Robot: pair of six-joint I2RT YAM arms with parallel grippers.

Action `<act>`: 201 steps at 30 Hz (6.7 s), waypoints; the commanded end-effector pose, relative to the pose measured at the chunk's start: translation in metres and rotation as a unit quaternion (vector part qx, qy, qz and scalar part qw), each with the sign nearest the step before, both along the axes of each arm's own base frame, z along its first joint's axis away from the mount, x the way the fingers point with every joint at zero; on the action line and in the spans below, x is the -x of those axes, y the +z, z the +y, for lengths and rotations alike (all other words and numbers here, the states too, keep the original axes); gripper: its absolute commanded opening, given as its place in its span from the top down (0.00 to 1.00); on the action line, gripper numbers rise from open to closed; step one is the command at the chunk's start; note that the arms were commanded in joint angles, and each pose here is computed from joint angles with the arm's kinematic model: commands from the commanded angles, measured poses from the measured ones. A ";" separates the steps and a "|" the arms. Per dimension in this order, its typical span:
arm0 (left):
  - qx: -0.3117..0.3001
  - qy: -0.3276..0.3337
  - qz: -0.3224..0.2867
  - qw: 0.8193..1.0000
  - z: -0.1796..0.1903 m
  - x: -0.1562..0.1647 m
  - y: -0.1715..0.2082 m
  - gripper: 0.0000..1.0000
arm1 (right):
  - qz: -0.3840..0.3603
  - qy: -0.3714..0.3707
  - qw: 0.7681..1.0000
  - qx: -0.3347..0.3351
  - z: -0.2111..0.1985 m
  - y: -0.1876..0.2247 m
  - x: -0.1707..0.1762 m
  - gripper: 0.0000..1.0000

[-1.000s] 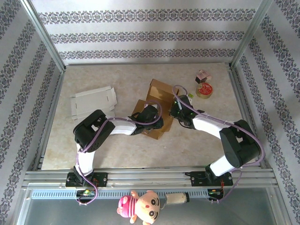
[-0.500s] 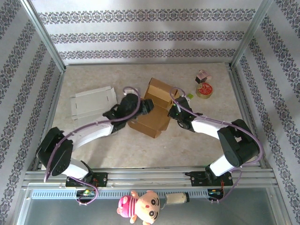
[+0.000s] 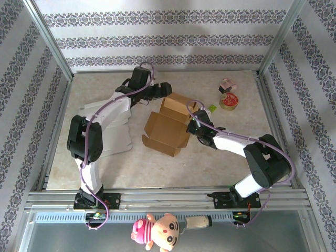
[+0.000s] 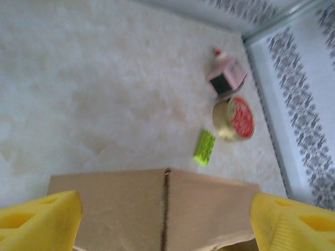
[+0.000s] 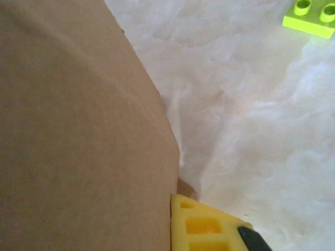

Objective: Fold the paper box

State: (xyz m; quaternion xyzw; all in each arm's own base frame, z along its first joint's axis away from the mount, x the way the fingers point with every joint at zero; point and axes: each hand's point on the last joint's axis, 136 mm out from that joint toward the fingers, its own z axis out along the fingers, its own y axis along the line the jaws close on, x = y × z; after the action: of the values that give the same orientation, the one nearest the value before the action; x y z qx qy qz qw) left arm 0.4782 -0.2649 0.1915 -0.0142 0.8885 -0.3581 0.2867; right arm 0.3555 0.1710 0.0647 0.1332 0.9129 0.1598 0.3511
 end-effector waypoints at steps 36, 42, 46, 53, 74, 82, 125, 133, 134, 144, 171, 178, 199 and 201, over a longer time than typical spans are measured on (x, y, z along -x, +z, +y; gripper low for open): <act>0.043 -0.001 0.029 0.999 0.000 0.037 -0.017 0.45 | -0.105 0.232 0.966 0.046 0.021 0.099 0.053 0.02; 0.039 -0.006 0.025 0.999 -0.001 0.037 -0.018 0.45 | -0.249 0.163 0.932 0.206 -0.062 0.146 0.023 0.05; 0.040 -0.007 0.025 0.999 -0.003 0.035 -0.019 0.45 | -0.213 0.171 0.915 0.298 -0.105 0.120 -0.011 0.09; 0.047 -0.010 0.019 0.999 -0.004 0.034 -0.008 0.44 | -0.168 0.282 0.893 0.310 -0.104 0.074 -0.061 0.11; 0.034 -0.016 0.077 0.996 -0.011 0.020 -0.045 0.48 | -0.187 0.515 0.822 0.157 -0.010 0.044 -0.054 0.31; 0.030 -0.023 0.072 0.997 -0.011 0.022 -0.045 0.49 | -0.162 0.499 0.831 0.183 0.009 0.031 -0.080 0.41; 0.122 0.091 -0.033 0.988 0.032 0.060 0.045 0.28 | -0.118 0.398 0.886 0.206 0.032 0.053 -0.115 1.00; 0.026 0.113 -0.097 0.989 0.077 0.102 0.070 0.20 | -0.120 0.465 0.858 0.179 0.034 0.087 -0.067 1.00; 0.013 0.113 -0.106 0.988 0.082 0.108 0.070 0.19 | -0.109 0.506 0.837 0.178 0.036 0.091 -0.051 1.00; 0.001 0.113 -0.123 0.986 0.095 0.129 0.062 0.17 | 0.100 0.666 0.538 0.507 -0.029 0.113 0.010 0.94; 0.023 0.098 -0.104 0.990 0.081 0.122 0.053 0.14 | 0.084 0.717 0.455 0.522 0.057 -0.068 0.001 0.91; 0.003 0.111 -0.106 0.988 0.089 0.123 0.055 0.14 | -0.055 0.750 0.338 0.566 0.087 -0.055 -0.006 0.98; -0.077 0.158 -0.147 0.973 0.126 0.133 0.057 0.13 | -0.267 0.795 0.177 0.515 0.152 -0.018 0.069 0.72; -0.074 0.155 -0.143 0.975 0.123 0.129 0.056 0.13 | -0.261 0.795 0.190 0.513 0.140 -0.010 0.071 0.64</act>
State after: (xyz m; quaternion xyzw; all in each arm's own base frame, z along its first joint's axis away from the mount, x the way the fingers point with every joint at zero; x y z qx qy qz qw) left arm 0.3448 -0.1367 0.2398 -0.0909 0.8508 -0.2400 0.4586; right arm 0.3004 0.3310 0.0476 -0.9204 0.2438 -0.1582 0.2616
